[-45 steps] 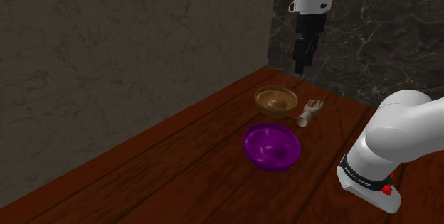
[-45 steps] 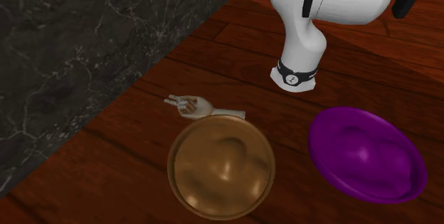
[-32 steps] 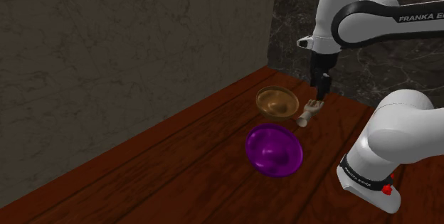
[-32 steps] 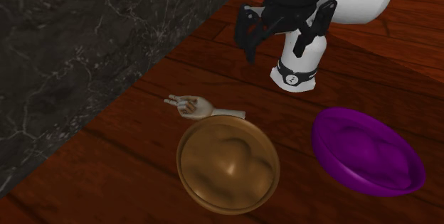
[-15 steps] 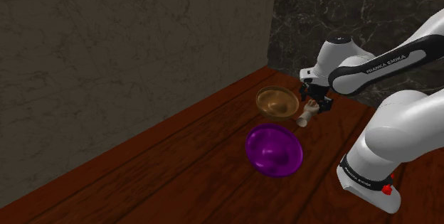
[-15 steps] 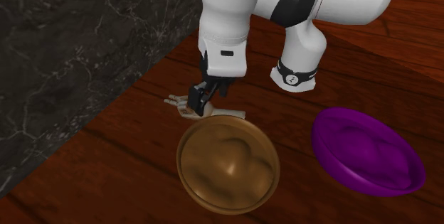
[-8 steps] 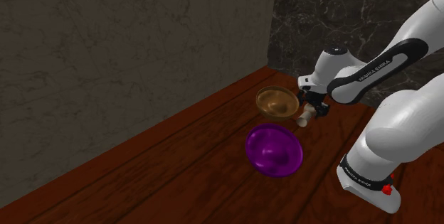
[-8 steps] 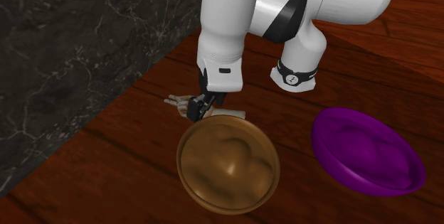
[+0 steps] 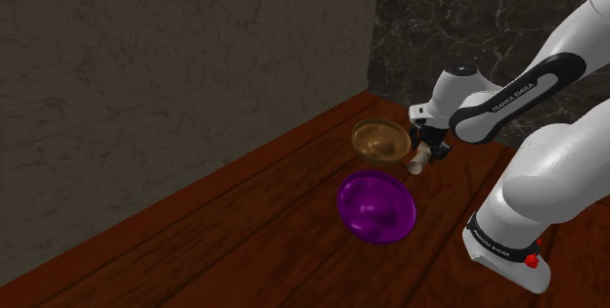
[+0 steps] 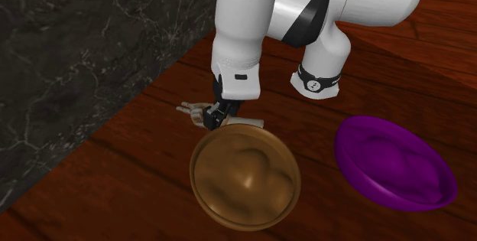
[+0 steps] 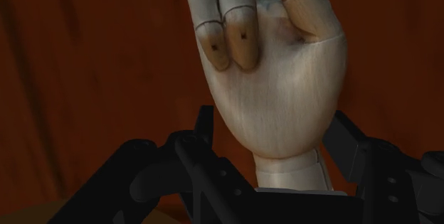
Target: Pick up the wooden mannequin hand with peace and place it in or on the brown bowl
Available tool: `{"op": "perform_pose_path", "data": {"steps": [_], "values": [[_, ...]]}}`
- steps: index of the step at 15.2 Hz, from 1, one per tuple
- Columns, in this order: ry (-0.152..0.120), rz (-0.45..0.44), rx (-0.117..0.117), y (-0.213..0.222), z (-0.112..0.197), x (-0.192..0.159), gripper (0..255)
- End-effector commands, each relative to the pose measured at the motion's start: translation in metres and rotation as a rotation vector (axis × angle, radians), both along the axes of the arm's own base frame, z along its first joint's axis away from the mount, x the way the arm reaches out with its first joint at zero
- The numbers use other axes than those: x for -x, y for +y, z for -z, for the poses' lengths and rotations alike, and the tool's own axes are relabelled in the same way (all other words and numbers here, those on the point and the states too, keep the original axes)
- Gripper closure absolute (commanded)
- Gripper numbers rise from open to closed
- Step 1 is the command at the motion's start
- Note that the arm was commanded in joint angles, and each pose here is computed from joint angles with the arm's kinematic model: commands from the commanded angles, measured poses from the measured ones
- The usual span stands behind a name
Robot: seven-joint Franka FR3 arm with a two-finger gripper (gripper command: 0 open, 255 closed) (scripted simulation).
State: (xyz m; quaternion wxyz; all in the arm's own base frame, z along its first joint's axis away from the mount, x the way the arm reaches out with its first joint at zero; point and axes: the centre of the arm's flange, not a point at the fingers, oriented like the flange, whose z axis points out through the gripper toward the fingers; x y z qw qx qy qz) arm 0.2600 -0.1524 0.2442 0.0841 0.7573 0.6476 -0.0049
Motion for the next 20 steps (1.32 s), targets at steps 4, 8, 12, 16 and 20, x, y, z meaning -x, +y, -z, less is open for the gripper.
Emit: {"op": "perform_pose_path", "data": {"steps": [4, 8, 12, 16, 20], "values": [[0.0, 0.0, 0.0, 0.0, 0.0, 0.0, 255], [0.0, 0.0, 0.0, 0.0, 0.0, 0.0, 255], [0.0, 0.0, 0.0, 0.0, -0.021, 0.0, 255], [0.0, 0.0, 0.0, 0.0, -0.042, 0.0, 255], [0.0, 0.0, 0.0, 0.0, -0.063, 0.0, 255]]}}
